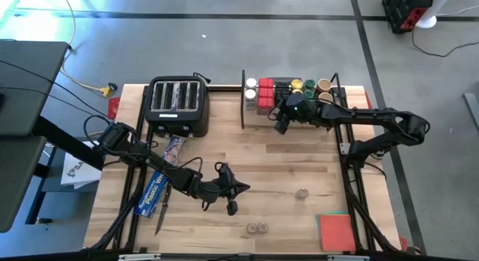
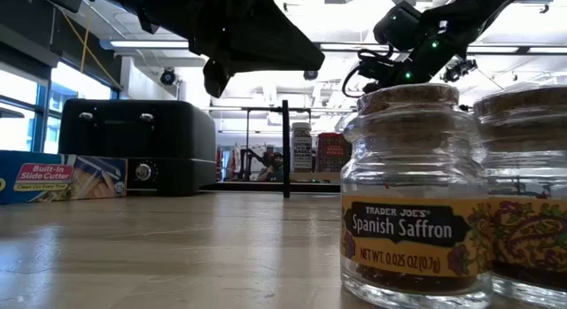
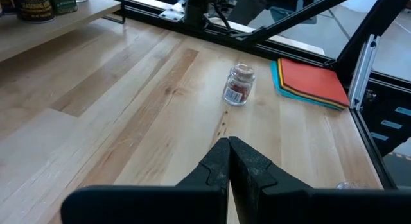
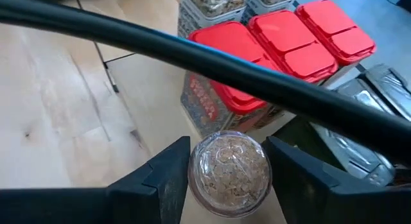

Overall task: Shelf spices
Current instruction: Put the top left small brown seasoning bottle on the shelf

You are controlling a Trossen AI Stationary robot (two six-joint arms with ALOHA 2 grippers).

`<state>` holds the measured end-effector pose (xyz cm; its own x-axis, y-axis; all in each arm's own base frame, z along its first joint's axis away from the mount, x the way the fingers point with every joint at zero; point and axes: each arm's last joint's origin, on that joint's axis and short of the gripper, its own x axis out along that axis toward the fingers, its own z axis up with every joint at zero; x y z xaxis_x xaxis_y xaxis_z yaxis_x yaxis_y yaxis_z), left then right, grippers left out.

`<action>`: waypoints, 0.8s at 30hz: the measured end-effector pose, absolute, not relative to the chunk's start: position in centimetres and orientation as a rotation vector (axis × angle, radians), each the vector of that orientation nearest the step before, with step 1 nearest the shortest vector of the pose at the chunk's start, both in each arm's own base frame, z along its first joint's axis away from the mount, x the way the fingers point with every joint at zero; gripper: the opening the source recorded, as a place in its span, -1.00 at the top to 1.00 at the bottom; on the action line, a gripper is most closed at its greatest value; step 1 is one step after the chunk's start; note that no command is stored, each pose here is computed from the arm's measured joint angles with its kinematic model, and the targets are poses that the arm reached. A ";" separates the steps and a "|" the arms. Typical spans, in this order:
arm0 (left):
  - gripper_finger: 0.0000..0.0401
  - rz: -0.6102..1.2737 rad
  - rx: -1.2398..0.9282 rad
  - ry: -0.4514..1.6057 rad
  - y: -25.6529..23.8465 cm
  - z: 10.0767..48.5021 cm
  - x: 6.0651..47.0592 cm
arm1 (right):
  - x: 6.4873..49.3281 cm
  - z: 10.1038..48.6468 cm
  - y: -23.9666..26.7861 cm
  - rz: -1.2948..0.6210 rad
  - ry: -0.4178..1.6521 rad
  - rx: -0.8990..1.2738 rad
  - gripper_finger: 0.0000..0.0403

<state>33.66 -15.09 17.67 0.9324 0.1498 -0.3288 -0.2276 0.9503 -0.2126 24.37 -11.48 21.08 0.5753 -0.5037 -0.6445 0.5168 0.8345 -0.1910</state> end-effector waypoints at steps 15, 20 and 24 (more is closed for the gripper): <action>1.00 0.193 -0.252 0.315 -15.1 17.7 33.7 | 24.5 21.5 -11.7 -0.632 0.728 -0.073 -0.23; 1.00 0.193 -0.252 0.315 -15.1 17.7 33.7 | 25.4 23.8 -10.7 -0.601 0.681 -0.146 -0.23; 1.00 0.193 -0.252 0.315 -15.1 17.7 33.7 | 26.3 25.9 -8.4 -0.510 0.702 -0.210 -0.23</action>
